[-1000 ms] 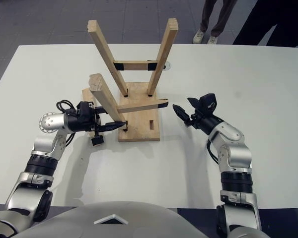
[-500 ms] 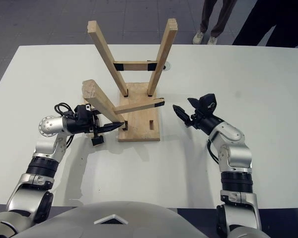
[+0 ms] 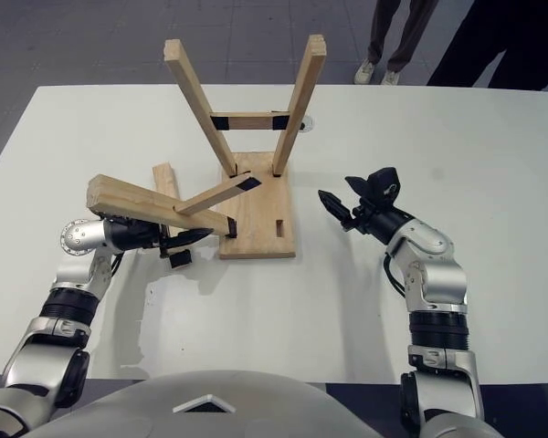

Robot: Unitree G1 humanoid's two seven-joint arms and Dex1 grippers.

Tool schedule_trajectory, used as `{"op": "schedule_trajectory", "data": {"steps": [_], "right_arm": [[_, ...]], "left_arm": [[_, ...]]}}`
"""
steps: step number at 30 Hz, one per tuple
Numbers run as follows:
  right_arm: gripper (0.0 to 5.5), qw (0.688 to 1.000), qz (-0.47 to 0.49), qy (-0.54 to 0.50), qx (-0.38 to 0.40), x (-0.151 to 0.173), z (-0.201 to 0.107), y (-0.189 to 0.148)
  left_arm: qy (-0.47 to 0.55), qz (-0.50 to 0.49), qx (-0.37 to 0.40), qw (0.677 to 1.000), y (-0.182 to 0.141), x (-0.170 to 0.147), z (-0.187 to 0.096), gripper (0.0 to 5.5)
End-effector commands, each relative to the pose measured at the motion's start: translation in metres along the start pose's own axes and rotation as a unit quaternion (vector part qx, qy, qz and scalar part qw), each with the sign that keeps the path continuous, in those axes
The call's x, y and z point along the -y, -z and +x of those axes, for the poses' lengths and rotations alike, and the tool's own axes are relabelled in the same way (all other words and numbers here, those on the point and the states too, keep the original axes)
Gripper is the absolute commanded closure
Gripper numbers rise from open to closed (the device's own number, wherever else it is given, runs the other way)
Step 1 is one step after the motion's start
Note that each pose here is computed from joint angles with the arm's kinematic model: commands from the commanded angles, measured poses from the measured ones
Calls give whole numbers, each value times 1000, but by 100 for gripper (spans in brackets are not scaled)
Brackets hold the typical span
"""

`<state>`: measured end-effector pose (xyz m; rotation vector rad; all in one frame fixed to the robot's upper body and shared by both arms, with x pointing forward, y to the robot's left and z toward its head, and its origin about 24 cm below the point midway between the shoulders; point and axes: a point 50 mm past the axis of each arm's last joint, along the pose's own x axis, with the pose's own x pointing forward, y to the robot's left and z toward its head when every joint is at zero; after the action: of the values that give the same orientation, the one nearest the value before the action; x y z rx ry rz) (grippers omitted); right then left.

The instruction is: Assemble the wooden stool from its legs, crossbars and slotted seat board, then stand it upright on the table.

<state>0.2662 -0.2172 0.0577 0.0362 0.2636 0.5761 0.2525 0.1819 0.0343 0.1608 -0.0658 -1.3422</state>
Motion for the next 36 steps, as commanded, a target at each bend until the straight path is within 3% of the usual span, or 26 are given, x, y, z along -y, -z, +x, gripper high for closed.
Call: {"op": "schedule_trajectory", "data": {"steps": [1,8,13,20,26,31,36], "right_arm": [[180,1000,-5,-1,0,0,1,-4],[180,1000,2,17,4,-3,-6,2],[180,1000,7,26,7,-4,-9,4],[180,999,14,30,6,-7,-11,8],[180,999,15,37,10,-5,-11,6],[180,999,15,43,12,-4,-13,6],[180,999,16,48,12,-4,-15,8]], "left_arm": [[62,-87,-103,989,34,28,-16,345],[25,-110,-44,993,-13,-14,9,345],[69,-108,-108,986,-24,-11,9,345],[45,-26,-107,993,-60,-25,31,345],[52,-57,-216,973,-38,-3,29,345],[43,-142,-255,955,-18,13,20,345],[2,-151,-301,941,1,20,14,345]]}}
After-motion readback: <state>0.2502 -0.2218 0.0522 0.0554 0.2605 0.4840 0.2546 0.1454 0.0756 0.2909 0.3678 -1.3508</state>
